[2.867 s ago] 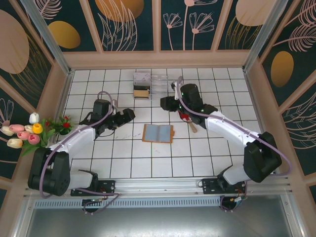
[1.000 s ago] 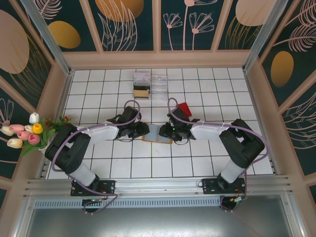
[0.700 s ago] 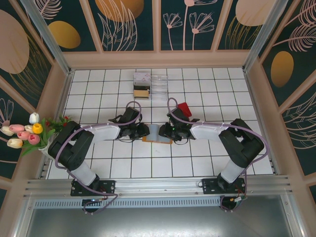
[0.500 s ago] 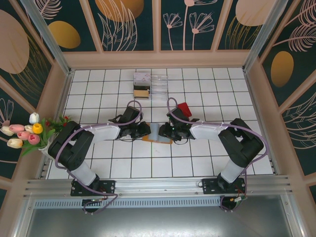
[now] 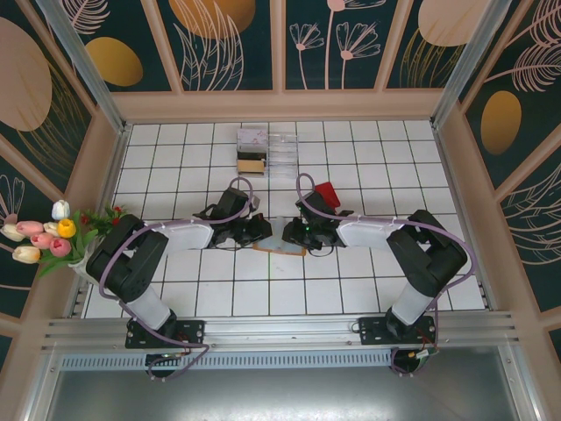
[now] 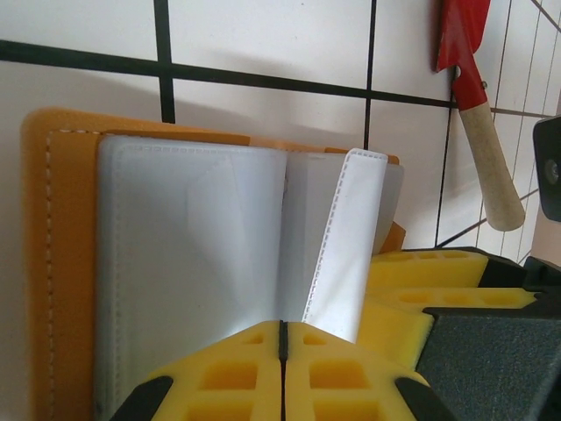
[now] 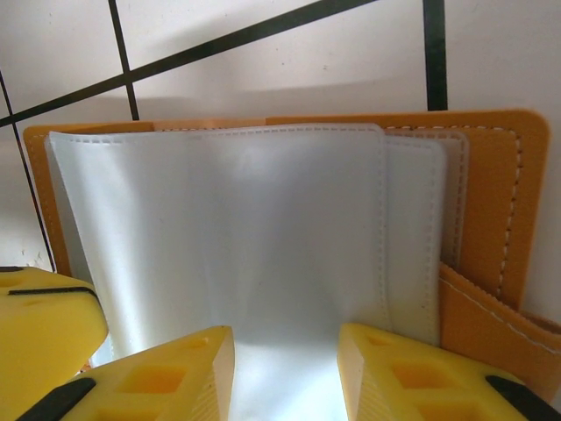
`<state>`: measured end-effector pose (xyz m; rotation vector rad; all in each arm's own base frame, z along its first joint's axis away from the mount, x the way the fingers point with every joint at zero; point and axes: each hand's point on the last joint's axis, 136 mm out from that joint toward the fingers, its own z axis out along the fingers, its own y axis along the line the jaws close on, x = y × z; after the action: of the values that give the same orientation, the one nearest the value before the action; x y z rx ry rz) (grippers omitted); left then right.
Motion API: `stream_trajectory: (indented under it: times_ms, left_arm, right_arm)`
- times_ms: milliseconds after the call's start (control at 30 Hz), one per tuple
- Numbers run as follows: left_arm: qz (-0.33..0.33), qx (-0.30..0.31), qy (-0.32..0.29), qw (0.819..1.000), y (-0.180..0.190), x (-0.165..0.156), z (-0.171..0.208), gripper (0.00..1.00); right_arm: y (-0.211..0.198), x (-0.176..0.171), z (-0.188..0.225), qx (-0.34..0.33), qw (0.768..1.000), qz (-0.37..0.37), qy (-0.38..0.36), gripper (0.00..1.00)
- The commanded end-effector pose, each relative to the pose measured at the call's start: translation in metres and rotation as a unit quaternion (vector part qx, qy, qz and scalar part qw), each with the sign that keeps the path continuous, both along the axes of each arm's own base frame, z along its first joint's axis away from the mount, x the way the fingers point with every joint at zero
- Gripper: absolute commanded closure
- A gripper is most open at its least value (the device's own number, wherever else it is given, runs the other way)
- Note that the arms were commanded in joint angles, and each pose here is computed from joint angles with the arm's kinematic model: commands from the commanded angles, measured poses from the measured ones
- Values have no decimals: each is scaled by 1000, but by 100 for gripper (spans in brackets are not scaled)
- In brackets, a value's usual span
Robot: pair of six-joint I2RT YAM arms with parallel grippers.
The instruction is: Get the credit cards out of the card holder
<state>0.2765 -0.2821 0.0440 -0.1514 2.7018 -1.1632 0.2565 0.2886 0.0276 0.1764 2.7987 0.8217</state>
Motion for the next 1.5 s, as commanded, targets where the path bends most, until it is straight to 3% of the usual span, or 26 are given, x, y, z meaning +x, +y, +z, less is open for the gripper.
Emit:
stream_trajectory:
  times_ms: [0,433,767,1467]
  left_arm:
    - [-10,-13,10,1000,-5,-6,-4,92]
    - [60,76,-59,994,30,19,23,79]
    - [61,78,-29,995,34,14,5,66]
    - [42,65,31,997,34,-14,-32,76]
  right_arm:
    - [-11,-6,-11,-27,1000,3,11,62]
    - [-18,16,46,-22,997,-11,-73,62]
    - [-33,9,18,-46,998,-33,-28,61]
    - [-4,12,-4,-39,999,30,-5,70]
